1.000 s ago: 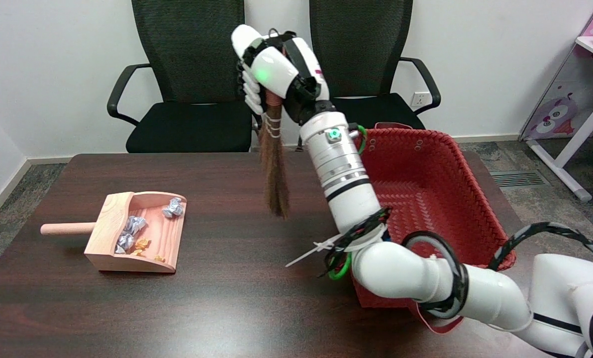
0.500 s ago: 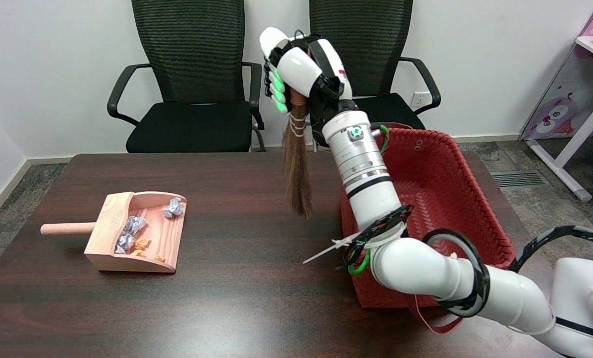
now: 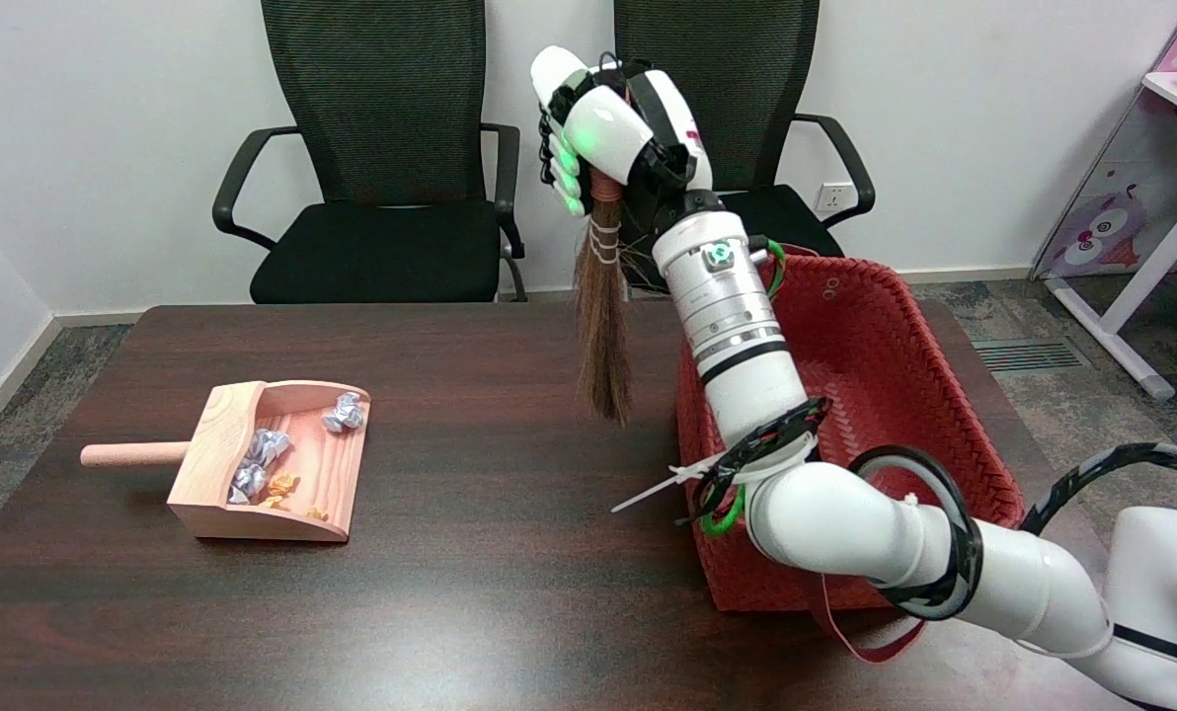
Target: Sweep the paper ball into the dustpan.
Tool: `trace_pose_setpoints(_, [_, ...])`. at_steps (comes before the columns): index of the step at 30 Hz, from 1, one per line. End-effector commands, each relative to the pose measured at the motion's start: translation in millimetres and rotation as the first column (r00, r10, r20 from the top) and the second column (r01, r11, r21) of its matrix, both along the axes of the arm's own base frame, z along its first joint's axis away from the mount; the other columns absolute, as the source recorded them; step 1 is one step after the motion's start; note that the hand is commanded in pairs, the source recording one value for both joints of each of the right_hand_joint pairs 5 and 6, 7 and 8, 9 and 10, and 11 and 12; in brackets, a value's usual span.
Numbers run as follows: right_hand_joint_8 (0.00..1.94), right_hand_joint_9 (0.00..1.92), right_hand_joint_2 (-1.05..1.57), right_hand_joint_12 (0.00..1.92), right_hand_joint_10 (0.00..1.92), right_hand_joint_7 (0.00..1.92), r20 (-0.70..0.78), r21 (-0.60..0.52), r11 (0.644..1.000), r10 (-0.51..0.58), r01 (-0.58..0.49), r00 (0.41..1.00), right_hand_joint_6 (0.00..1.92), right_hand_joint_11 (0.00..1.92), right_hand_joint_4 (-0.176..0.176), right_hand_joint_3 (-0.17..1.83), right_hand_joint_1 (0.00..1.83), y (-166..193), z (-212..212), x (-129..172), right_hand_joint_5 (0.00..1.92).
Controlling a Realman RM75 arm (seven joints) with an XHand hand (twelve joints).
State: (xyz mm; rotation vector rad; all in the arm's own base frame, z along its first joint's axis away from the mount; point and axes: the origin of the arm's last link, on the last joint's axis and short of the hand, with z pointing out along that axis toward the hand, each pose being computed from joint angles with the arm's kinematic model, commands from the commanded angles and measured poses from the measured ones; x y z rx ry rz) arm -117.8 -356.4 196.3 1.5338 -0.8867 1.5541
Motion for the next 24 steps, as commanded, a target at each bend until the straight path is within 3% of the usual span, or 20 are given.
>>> trace_pose_setpoints(1, [1.92,1.92,1.57,1.92,1.92,1.92,0.005,-0.039,0.999,0.021,-0.021,1.0,1.92,1.92,0.131,1.83,0.89,-10,13,11,1.92])
trace_pose_setpoints(10, [1.92,1.92,1.57,1.92,1.92,1.92,0.0,-0.033,0.999,-0.01,0.01,1.0,1.92,1.92,0.128,1.83,0.89,-14,11,3,1.92])
trace_pose_setpoints(24, [1.92,1.92,1.57,1.92,1.92,1.92,0.052,-0.022,0.999,-0.033,0.034,0.998,1.92,1.92,0.154,1.83,0.88,-29,19,-14,1.92])
